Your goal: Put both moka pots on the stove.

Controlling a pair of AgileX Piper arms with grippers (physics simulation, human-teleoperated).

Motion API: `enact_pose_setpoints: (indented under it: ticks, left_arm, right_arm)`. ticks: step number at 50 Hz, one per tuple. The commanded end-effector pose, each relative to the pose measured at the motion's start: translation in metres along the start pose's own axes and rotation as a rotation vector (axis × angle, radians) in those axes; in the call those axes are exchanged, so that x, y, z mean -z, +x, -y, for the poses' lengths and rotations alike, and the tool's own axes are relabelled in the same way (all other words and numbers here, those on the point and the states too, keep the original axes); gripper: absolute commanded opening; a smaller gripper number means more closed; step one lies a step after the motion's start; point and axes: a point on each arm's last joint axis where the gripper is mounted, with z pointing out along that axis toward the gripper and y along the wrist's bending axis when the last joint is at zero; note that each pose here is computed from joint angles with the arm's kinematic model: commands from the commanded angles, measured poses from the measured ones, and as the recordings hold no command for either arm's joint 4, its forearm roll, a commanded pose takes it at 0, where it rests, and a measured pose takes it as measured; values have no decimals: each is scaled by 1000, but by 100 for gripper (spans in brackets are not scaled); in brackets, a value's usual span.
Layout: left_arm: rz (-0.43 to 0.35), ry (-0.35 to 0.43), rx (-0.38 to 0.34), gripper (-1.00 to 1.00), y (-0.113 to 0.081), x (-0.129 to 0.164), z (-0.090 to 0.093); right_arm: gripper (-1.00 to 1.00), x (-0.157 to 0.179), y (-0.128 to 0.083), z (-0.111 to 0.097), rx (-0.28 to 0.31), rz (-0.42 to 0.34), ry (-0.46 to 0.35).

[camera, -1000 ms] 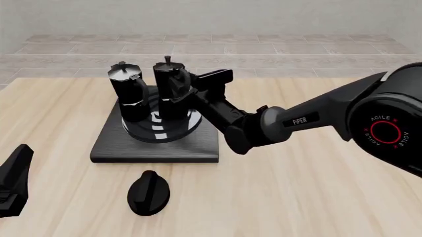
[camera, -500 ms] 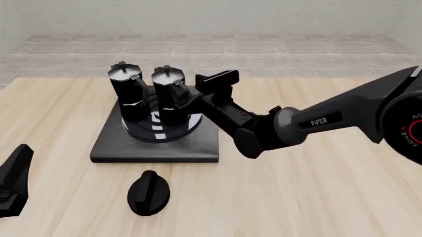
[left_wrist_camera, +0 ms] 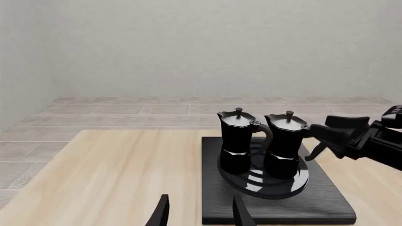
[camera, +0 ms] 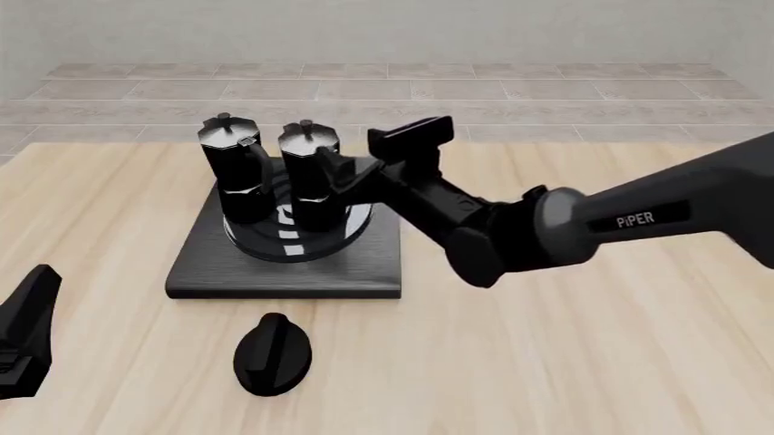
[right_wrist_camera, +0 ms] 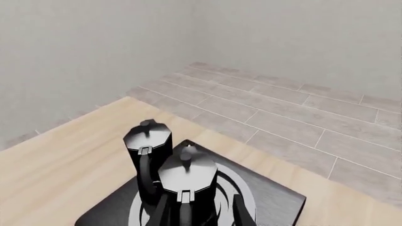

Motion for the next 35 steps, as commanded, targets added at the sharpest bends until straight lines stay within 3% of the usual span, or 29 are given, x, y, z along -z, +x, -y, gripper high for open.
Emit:
enact_pose_setpoints:
  ticks: [1, 19, 35]
  left_arm:
    - [0, 0, 0, 100, 0, 0, 0]
    - [0, 0, 0, 100, 0, 0, 0]
    - [0, 0, 0, 100, 0, 0, 0]
  right_arm:
    - [100, 4, -6, 0, -3, 0, 2]
    - [100, 15, -22, -3, -4, 14, -4]
    - [100, 30, -48, -3, 13, 46, -1]
